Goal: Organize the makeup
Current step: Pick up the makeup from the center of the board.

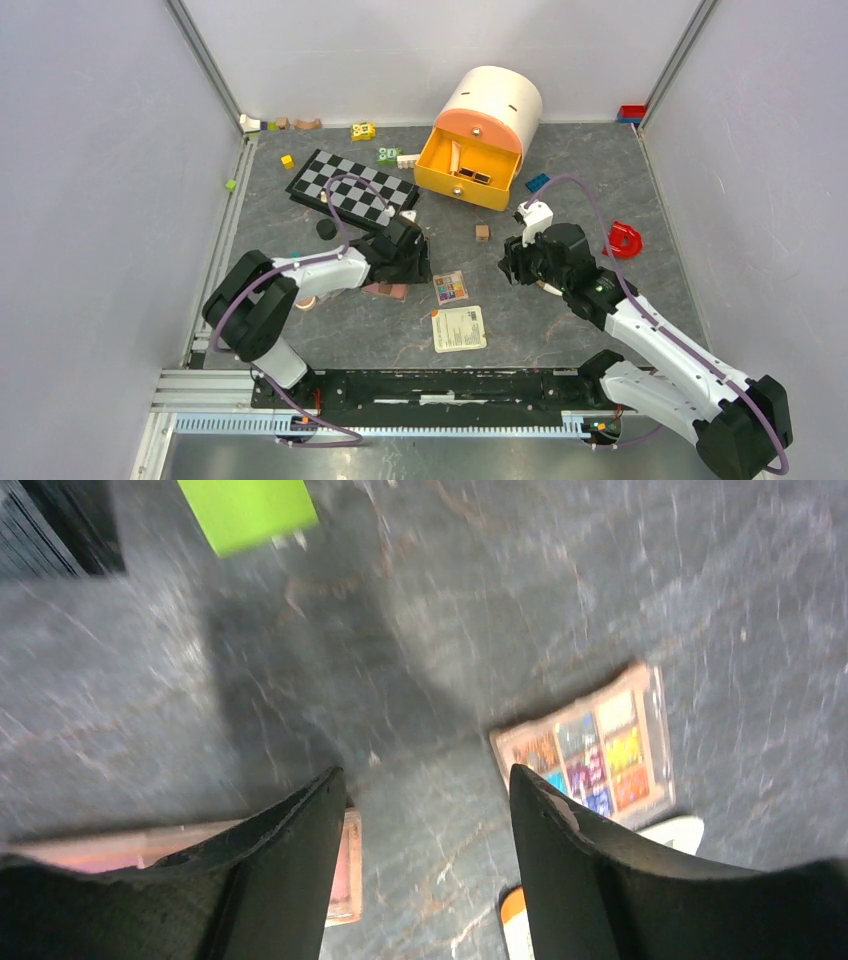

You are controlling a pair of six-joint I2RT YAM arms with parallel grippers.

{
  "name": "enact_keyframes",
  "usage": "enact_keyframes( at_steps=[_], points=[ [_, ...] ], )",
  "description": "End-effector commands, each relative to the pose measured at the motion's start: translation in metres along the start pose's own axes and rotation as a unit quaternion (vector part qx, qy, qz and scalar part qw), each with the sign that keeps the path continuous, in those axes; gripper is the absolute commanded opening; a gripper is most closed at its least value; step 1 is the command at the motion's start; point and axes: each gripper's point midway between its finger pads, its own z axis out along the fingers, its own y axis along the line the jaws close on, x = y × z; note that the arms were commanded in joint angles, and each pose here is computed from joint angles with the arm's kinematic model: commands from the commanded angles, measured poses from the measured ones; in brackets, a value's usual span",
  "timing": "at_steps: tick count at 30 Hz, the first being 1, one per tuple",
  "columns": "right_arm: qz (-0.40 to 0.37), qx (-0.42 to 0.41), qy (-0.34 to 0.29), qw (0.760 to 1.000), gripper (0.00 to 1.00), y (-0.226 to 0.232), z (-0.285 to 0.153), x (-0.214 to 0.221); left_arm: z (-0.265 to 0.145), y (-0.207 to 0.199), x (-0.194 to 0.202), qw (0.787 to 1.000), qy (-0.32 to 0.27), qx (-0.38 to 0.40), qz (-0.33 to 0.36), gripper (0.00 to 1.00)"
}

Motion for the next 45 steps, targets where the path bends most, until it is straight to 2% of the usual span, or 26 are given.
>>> enact_keyframes(
  at_steps=[1,5,10,15,20,24,29,33,39,45],
  points=[
    [0.001,-0.005,-0.006,1.000,0.51,0.003,0.000,0.000,-0.015,0.014,0.043,0.999,0.038,-0.016,0.001,0.68],
    [0.003,-0.007,-0.005,1.000,0.51,0.003,0.001,0.002,-0.027,0.042,0.070,0.997,0.049,-0.052,-0.016,0.68],
    [0.004,-0.012,-0.002,1.000,0.51,0.005,0.003,0.004,-0.047,0.057,0.078,0.997,0.037,-0.066,-0.025,0.70],
    [0.006,-0.017,-0.001,1.000,0.51,0.007,0.004,0.003,-0.063,0.052,0.060,0.997,0.019,-0.070,-0.013,0.71],
    [0.002,-0.015,-0.001,1.000,0.51,0.006,0.001,0.002,-0.087,0.033,0.024,0.998,-0.024,-0.053,-0.001,0.74],
    [-0.002,-0.011,0.002,1.000,0.51,0.004,0.000,0.006,-0.101,0.040,0.005,0.996,-0.051,-0.076,0.020,0.77],
    [-0.003,-0.012,0.006,1.000,0.51,0.004,0.001,0.007,-0.092,0.058,0.010,0.996,-0.036,-0.077,0.011,0.78],
    [-0.002,-0.014,0.003,1.000,0.52,0.005,0.002,0.006,-0.081,0.063,0.016,0.997,-0.020,-0.074,0.029,0.80],
    [-0.007,-0.022,0.013,1.000,0.52,0.007,0.004,0.008,-0.074,0.069,0.014,0.995,-0.024,-0.081,0.051,0.92],
    [-0.009,-0.025,0.017,1.000,0.52,0.008,0.005,0.010,-0.065,0.087,0.018,0.990,-0.015,-0.126,0.066,0.95]
  ],
)
